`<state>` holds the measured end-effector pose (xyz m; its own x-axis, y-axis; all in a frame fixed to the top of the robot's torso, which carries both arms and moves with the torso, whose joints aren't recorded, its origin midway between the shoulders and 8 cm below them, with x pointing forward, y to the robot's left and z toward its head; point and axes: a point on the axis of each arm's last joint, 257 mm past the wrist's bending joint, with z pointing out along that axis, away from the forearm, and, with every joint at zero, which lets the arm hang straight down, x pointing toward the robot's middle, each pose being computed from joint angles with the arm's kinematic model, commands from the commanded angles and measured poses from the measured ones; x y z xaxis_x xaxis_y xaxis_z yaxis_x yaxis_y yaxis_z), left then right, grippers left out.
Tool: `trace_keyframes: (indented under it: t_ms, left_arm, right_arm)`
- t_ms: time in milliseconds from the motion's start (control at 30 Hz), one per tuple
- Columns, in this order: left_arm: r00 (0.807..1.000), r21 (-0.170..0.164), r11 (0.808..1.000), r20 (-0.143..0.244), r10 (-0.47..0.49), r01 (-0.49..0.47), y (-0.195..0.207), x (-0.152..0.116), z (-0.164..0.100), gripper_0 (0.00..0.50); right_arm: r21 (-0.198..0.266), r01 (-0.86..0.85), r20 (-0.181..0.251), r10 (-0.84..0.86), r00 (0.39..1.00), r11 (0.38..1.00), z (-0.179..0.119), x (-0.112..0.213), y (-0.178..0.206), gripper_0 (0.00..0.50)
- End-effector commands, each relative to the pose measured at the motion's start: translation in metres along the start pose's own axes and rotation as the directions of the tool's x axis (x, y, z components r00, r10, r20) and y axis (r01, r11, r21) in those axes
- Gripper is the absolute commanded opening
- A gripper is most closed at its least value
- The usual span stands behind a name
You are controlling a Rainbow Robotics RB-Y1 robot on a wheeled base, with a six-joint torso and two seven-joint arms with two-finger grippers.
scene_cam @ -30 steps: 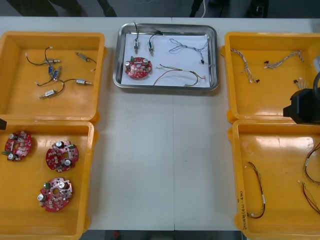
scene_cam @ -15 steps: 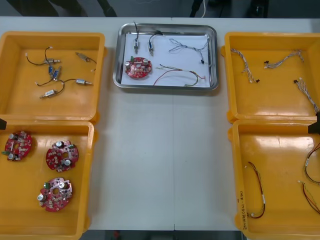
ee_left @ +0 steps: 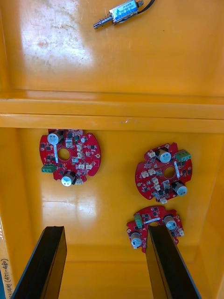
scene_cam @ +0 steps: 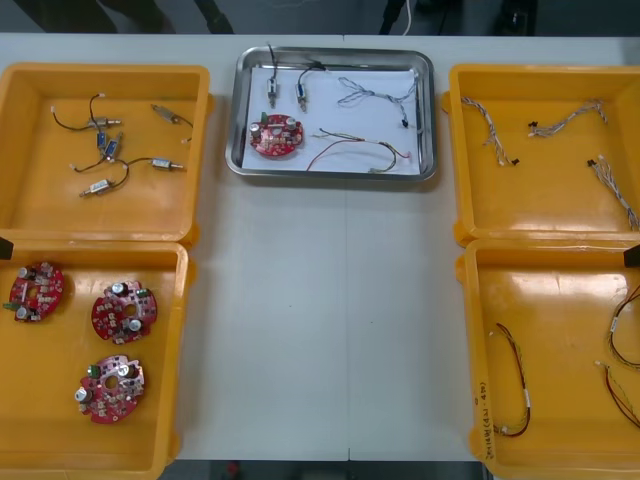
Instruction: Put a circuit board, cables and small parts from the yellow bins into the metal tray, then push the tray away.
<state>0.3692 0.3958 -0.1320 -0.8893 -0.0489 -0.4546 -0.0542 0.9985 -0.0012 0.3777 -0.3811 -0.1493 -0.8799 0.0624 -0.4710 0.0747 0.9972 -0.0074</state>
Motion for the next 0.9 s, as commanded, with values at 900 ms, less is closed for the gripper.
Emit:
trace_keyframes:
  t_ms: [900]
  left_arm:
    - [0.998,-0.013,0.998,0.016,0.065,-0.064,0.0045,0.0018,-0.0049,0.500]
  right_arm:
    - [0.028,-0.024,0.020,0.024,1.000,0.999,-0.0125,-0.0071,-0.0121,0.500]
